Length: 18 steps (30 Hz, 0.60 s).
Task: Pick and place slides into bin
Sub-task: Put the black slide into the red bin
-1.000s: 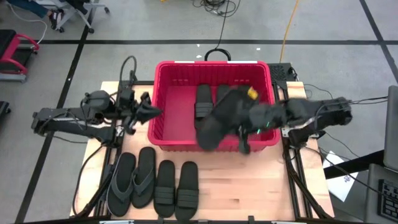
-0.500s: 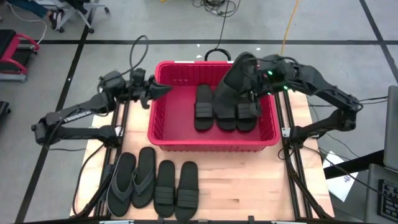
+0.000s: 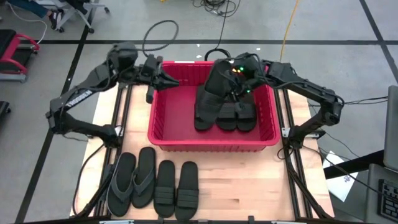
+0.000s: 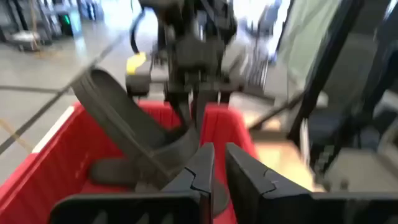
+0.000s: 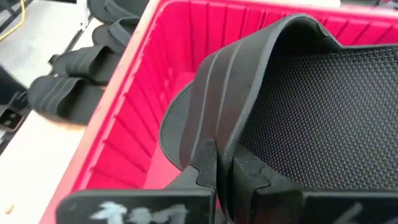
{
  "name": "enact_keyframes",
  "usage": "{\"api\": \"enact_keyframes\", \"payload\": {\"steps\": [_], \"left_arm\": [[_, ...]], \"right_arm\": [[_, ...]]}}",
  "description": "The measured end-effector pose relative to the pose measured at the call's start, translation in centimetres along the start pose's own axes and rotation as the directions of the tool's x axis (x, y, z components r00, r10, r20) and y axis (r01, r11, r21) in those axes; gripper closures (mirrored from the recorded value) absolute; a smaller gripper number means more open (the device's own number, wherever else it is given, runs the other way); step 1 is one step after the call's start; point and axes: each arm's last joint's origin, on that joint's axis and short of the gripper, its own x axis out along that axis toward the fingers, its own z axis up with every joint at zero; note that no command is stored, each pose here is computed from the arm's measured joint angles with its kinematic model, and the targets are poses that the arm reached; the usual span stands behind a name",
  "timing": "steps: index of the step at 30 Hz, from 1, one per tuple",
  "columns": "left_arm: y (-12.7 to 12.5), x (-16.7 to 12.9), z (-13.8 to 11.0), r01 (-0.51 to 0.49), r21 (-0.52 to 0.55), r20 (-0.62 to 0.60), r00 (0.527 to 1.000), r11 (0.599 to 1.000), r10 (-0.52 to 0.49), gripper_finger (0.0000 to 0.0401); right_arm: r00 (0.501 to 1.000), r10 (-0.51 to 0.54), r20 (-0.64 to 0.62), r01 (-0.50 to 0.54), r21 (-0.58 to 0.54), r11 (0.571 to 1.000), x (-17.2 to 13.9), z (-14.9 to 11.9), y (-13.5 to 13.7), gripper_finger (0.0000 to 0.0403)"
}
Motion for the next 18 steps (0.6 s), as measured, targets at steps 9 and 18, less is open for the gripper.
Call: {"api": "enact_keyframes", "payload": {"steps": [9,18], "left_arm": [[1.9,2.4,0.3,-0.012,0.123,-0.182,0.983,0.992,0.035,0.0244],[2.1,4.9,1.2,0.041,0.243,-0.201,0.979,0.969,0.009,0.0121]], "right_arm": [[0.987,-0.087,0.134,0.089,-0.011,0.996,0.1,1.7,-0.2,0.0399],[0.996,-0.083,-0.010,0.082,-0.079,0.994,1.8,0.6,0.0,0.0399]]}}
